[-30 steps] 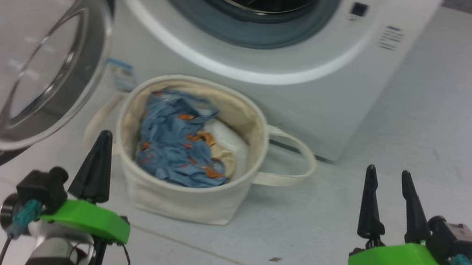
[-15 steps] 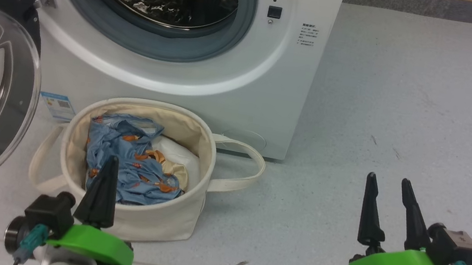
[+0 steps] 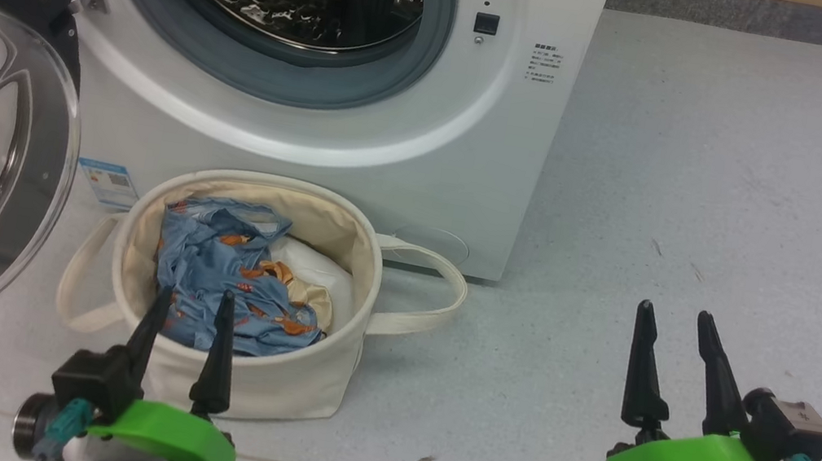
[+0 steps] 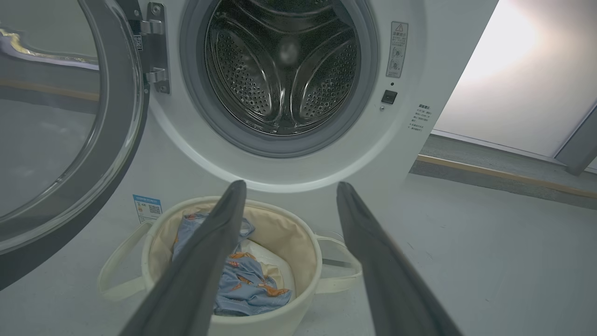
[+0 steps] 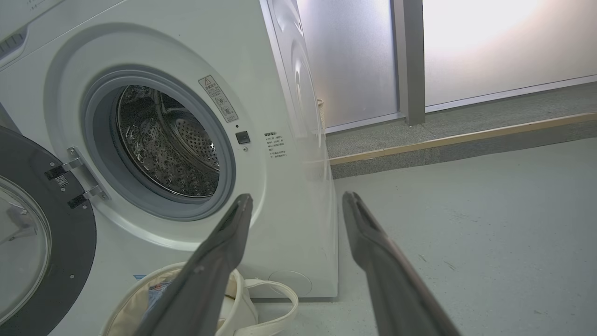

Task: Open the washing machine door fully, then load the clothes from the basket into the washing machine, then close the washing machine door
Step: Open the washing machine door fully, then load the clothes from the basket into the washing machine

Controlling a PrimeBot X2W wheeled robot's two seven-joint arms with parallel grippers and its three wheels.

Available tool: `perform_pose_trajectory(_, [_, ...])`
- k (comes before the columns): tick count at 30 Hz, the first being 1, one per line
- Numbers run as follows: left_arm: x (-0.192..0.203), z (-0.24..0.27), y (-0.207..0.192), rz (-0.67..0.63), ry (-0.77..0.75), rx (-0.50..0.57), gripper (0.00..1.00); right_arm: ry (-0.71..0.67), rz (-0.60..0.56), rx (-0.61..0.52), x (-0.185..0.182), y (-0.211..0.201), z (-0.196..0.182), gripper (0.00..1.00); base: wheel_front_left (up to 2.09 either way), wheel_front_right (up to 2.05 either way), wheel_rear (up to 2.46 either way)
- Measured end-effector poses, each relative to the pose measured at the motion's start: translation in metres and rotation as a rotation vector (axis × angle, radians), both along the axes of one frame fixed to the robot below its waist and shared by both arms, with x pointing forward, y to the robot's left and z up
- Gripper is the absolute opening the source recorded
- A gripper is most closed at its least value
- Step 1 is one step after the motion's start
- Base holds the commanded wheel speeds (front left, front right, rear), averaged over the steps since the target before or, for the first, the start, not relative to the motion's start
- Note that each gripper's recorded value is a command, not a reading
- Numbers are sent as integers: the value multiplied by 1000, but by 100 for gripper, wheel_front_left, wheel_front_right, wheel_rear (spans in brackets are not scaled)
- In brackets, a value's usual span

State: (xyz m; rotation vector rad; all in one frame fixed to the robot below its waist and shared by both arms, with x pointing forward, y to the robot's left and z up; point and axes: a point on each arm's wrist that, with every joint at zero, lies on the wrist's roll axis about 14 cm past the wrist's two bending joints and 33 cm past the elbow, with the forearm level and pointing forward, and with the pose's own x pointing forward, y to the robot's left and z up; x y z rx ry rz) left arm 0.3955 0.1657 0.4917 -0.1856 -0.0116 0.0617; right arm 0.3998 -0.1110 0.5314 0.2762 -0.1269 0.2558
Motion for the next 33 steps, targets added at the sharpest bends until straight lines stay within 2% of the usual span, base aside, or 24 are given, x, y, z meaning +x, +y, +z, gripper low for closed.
perform_pose_trajectory(22, [-8, -13, 2, 19, 43, 95, 100, 16, 40, -3, 4, 14, -6, 100, 0, 0, 0])
perform_pose_trajectory(24, [-8, -12, 1, 18, 41, 92, 100, 16, 42, -3, 4, 15, -6, 100, 0, 0, 0])
perform_pose_trajectory(28, [-10, -14, -2, -6, 46, 17, 100, 14, 46, -3, 4, 16, -5, 100, 25, -12, -12])
perform_pose_trajectory(33, [-10, -15, -2, -7, 49, 19, 100, 14, 48, -3, 4, 17, -5, 100, 76, -83, 8])
